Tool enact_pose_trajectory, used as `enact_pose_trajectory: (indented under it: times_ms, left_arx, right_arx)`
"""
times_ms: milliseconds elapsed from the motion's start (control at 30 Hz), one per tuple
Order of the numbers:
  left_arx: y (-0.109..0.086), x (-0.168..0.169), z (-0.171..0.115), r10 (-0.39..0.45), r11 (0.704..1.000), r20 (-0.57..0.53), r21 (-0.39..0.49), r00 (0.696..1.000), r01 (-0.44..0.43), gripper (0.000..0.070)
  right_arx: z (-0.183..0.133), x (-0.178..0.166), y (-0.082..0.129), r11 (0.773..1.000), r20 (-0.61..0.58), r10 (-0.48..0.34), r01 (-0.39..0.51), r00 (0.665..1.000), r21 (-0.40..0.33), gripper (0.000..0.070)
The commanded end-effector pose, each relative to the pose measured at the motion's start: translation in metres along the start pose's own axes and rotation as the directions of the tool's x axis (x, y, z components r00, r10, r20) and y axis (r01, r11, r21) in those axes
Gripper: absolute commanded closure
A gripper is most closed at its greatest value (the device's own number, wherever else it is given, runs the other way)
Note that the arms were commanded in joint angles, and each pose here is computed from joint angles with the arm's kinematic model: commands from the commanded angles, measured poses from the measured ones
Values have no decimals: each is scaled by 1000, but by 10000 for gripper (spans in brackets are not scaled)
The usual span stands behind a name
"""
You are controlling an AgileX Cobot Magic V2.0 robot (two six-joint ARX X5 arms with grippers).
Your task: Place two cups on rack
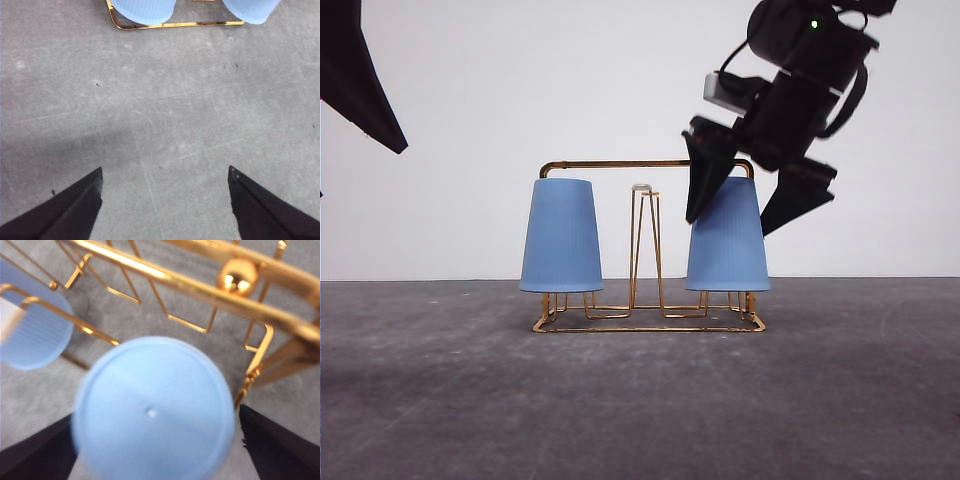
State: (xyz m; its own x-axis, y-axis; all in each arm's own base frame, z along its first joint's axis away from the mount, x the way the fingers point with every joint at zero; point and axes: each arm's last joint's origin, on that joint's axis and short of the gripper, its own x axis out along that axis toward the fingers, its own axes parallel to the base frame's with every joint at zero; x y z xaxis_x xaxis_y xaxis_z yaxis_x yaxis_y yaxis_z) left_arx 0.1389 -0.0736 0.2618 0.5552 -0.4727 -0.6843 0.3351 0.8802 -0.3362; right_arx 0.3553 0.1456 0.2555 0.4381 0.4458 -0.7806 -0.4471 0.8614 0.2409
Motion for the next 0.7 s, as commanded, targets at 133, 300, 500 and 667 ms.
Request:
enact_pose_trajectory:
  times_ms: [133, 300, 500, 667]
  left_arx:
    - [-1, -1, 3, -3, 1000, 9, 1, 1000, 3, 225]
    - [-1, -1, 3, -2, 1000, 9, 1, 1000, 2, 226]
    - [-1, -1, 3, -2, 1000, 9, 3, 1000, 2, 226]
    - [-1, -1, 3, -2, 1000, 9, 2, 1000, 2, 226]
  right_arx:
    - [23, -52, 15, 1000, -108, -3, 3, 994, 2, 79]
    - [12, -80, 23, 999, -215, -5, -5, 977, -47, 80]
    - [-15, -106, 28, 997, -139, 0, -10, 990, -73, 81]
    - [-54, -119, 30, 992, 43, 31, -25, 999, -125, 89]
